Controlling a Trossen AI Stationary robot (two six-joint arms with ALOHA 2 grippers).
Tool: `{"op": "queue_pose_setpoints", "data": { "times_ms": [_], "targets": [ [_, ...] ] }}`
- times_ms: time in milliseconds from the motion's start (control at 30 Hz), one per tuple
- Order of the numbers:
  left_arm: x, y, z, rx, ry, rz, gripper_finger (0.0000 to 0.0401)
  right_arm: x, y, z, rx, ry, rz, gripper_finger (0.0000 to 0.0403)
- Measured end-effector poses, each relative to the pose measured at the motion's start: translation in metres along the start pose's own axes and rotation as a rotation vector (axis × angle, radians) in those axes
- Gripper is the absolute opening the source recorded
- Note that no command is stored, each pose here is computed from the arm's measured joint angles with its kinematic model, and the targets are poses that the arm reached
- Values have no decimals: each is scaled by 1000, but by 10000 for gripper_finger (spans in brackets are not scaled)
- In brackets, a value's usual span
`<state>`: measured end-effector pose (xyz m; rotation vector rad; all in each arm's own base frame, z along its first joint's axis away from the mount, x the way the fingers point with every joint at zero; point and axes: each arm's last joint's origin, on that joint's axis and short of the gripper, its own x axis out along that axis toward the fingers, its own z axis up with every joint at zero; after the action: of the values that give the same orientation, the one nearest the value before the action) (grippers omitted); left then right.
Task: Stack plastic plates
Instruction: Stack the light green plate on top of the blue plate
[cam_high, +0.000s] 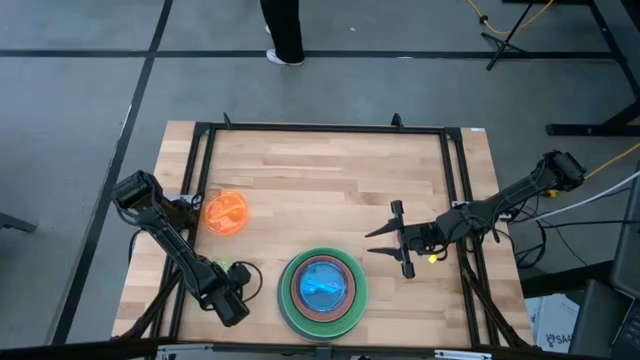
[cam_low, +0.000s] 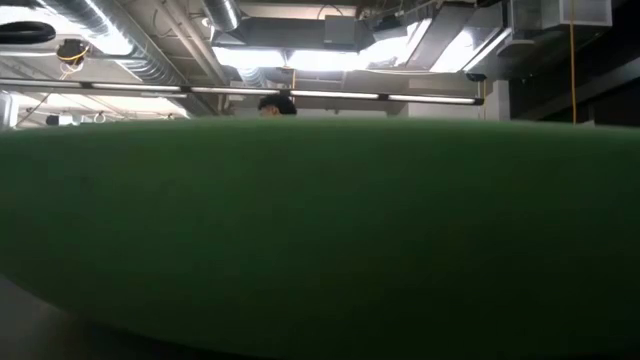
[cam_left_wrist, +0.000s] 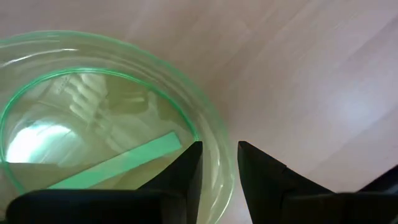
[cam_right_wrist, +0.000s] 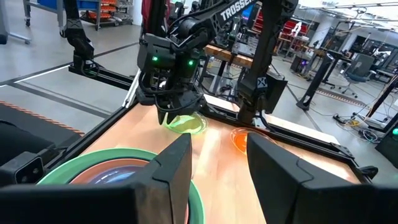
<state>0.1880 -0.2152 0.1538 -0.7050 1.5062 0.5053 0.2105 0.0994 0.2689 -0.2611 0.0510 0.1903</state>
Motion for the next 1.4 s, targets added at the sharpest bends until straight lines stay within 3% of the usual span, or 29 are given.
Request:
{"op": "queue_pose_setpoints", "data": {
  "times_ms": [367,700,1067,1400],
  "targets": [
    [1,0,2,29,-52,-16,95,0,0,0,0,0,0,149],
    [14,-1,2,57,-34,40,93,0,0,0,0,0,0,149],
    [15,0,1,90,-14,55,28,0,0,0,0,2,-8,149],
    [-3,-9,1,235,-48,98,2,0,0,0,-1,2,-8,149]
  ]
}}
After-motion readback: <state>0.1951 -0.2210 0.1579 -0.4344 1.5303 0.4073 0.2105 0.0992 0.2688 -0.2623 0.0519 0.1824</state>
